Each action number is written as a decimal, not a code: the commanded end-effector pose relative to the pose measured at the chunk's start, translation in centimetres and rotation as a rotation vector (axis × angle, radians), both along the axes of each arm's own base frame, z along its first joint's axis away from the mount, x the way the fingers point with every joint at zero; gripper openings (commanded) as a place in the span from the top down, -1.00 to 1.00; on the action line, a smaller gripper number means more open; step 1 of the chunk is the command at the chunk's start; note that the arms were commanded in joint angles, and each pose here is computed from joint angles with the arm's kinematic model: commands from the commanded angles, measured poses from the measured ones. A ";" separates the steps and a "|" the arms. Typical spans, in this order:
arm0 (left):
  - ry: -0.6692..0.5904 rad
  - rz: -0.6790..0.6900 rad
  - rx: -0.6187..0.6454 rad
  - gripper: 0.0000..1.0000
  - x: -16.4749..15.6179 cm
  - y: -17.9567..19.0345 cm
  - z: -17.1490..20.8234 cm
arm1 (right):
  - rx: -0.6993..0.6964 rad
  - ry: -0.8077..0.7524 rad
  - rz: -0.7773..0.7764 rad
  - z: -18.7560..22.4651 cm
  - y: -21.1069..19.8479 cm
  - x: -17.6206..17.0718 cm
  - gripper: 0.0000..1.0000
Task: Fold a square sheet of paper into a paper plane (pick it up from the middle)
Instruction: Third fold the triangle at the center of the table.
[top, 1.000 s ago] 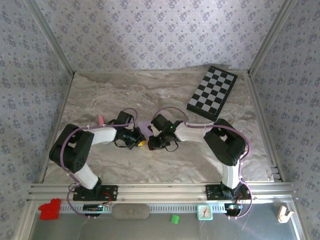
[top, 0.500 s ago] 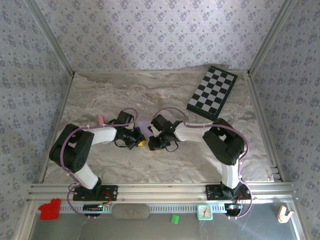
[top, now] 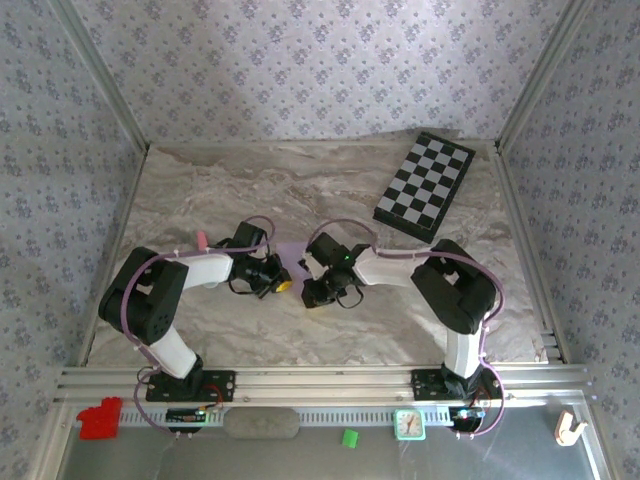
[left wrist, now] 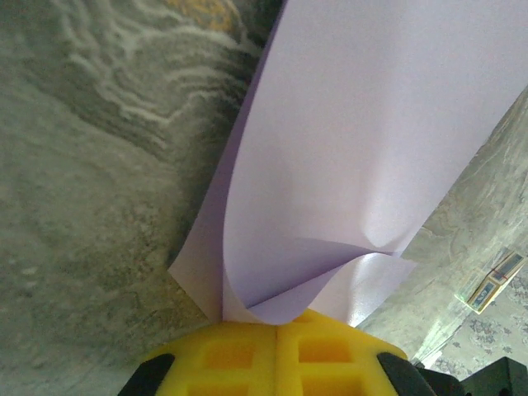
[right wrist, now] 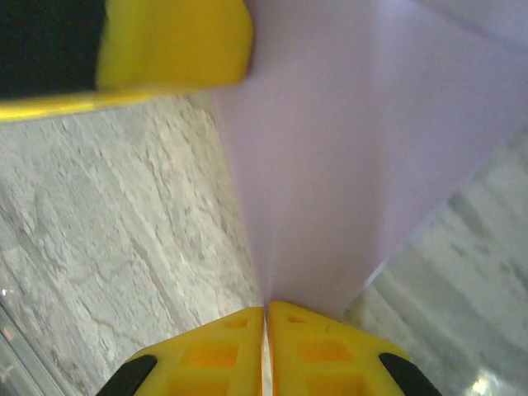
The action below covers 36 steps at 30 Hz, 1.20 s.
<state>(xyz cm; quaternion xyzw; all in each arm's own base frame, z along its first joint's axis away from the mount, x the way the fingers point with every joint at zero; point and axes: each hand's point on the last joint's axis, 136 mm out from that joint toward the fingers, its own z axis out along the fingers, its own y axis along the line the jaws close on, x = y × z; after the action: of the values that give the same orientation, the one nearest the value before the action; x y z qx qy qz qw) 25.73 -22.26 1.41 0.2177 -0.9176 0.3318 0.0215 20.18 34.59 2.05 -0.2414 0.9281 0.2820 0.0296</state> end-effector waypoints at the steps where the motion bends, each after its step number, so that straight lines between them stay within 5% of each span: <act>1: 0.157 0.068 0.246 0.88 -3.3 4.8 -5.1 | -0.111 0.123 0.040 -1.3 -3.1 -4.0 0.78; 12: 0.116 0.049 0.188 0.88 -2.4 3.7 -3.5 | 0.006 -0.124 -0.059 3.9 -0.5 0.8 0.78; 25: 0.069 0.040 0.131 0.87 -1.3 2.6 -1.7 | -0.029 -0.108 -0.082 0.7 1.6 2.6 0.86; 36: -0.098 -0.065 0.032 0.74 0.1 0.0 1.9 | -0.119 -0.057 -0.089 -1.9 -0.1 1.5 0.90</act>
<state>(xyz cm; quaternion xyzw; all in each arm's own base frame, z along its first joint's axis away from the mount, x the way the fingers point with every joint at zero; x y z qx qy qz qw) 25.80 -21.99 2.18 0.2017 -0.9240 0.3249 0.0038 22.38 35.80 2.22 -0.2198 0.9379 0.2565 0.0788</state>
